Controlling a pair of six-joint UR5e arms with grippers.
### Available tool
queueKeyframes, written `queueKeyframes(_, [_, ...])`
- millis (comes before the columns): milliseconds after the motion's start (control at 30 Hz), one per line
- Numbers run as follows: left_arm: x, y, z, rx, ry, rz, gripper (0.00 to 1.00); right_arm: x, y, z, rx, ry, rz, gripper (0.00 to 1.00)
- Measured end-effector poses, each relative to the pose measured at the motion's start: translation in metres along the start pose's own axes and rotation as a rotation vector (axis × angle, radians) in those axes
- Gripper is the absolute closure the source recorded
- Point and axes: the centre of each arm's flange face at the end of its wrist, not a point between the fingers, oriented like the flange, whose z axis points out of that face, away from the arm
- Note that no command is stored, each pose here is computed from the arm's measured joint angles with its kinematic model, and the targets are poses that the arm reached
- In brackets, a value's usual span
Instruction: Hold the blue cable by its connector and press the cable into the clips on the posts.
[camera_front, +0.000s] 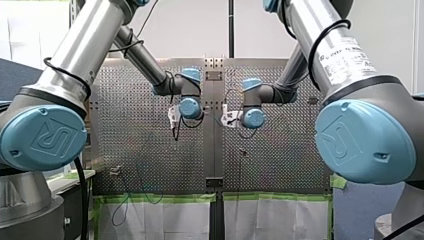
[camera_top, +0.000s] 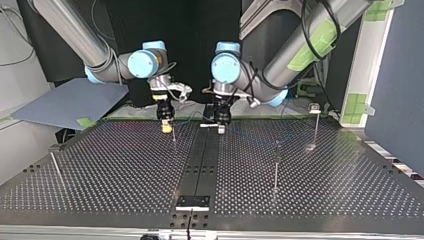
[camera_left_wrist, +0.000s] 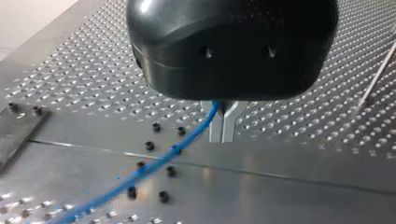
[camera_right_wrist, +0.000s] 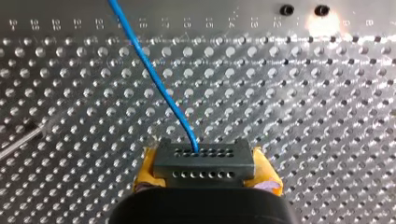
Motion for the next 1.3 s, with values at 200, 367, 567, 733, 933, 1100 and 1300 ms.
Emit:
queueKeyframes(200, [0.029, -0.007, -0.002, 0.004, 0.034, 0.021, 1.00, -0.012, 0.008, -0.010, -0.009, -0.010, 0.005, 1.00])
queueKeyframes(367, [0.060, -0.017, -0.004, 0.023, 0.047, 0.026, 1.00, -0.027, 0.013, -0.020, -0.015, -0.012, 0.009, 1.00])
queueKeyframes(567, [0.074, -0.033, -0.012, 0.054, 0.044, 0.009, 1.00, -0.045, 0.015, -0.036, -0.017, -0.013, 0.016, 1.00])
queueKeyframes(733, [0.076, -0.046, -0.022, 0.070, 0.038, 0.002, 1.00, -0.059, 0.019, -0.049, -0.024, -0.013, 0.022, 1.00])
queueKeyframes(933, [0.077, -0.059, -0.031, 0.076, 0.018, -0.019, 1.00, -0.071, 0.029, -0.060, -0.040, -0.011, 0.025, 1.00])
queueKeyframes(1100, [0.091, -0.063, -0.034, 0.075, 0.024, -0.023, 1.00, -0.079, 0.038, -0.064, -0.061, -0.016, 0.027, 1.00])
queueKeyframes(1300, [0.124, -0.064, -0.034, 0.079, 0.040, -0.016, 1.00, -0.100, 0.047, -0.064, -0.078, -0.045, 0.026, 1.00])
